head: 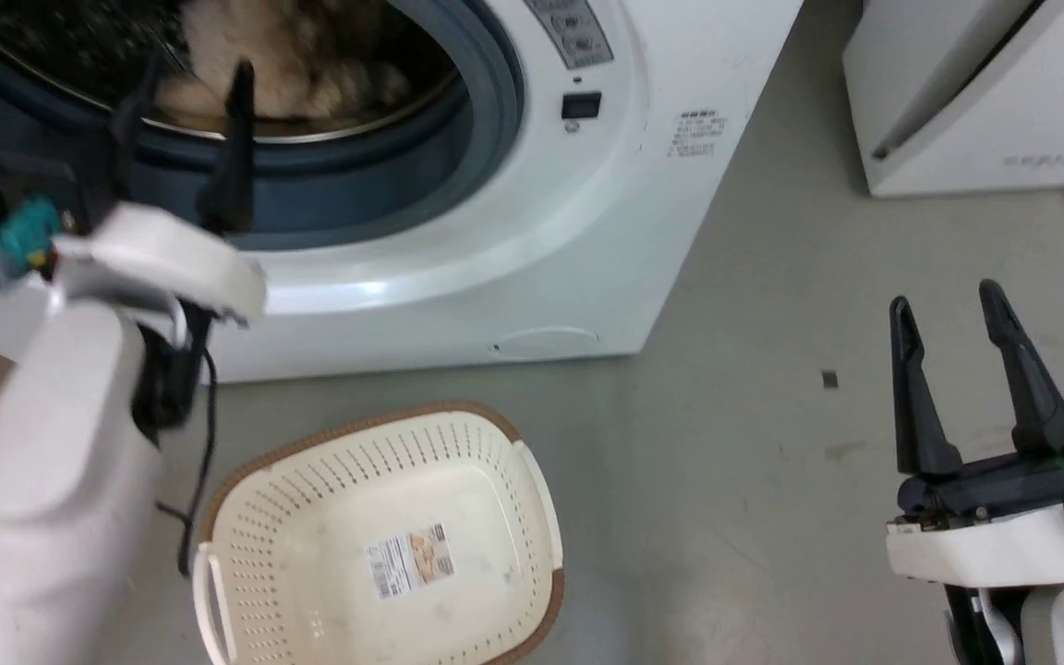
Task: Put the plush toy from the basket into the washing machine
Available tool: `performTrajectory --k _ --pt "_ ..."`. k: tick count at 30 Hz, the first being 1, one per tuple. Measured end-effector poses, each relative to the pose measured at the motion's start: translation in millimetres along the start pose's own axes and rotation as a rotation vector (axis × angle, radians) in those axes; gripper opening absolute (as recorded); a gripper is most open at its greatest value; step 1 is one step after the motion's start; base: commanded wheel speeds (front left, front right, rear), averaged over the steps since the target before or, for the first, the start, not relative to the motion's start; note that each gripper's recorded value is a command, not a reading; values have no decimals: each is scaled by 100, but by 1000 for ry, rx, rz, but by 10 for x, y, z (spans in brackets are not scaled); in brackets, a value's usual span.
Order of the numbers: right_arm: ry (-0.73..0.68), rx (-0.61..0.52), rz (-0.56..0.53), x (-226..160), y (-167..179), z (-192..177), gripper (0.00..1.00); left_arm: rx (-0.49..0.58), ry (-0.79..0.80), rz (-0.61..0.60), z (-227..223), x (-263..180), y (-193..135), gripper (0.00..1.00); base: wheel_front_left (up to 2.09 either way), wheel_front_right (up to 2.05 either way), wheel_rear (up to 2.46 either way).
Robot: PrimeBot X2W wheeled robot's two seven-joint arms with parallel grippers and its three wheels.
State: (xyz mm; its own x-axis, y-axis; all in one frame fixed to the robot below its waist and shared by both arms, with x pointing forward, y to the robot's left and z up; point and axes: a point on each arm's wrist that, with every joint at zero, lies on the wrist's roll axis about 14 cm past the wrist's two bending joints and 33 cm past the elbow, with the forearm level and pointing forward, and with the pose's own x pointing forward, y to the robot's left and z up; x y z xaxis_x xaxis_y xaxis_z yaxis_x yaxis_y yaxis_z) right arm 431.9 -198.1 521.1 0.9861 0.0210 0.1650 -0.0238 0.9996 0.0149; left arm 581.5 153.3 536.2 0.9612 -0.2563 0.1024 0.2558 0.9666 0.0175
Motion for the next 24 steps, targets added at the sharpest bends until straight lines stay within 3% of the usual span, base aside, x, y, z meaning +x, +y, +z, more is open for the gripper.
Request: performTrajectory --k 5,11,24 --pt "-50 3 20 -87 78 229 100 -5 -99 49 334 -478 -78 100 0 0 0" --pt "-85 15 46 -199 181 398 100 -15 -129 102 431 -1033 -141 100 0 0 0" --pt "-93 38 73 -439 290 493 100 3 -21 197 98 -1886 -267 100 0 0 0"
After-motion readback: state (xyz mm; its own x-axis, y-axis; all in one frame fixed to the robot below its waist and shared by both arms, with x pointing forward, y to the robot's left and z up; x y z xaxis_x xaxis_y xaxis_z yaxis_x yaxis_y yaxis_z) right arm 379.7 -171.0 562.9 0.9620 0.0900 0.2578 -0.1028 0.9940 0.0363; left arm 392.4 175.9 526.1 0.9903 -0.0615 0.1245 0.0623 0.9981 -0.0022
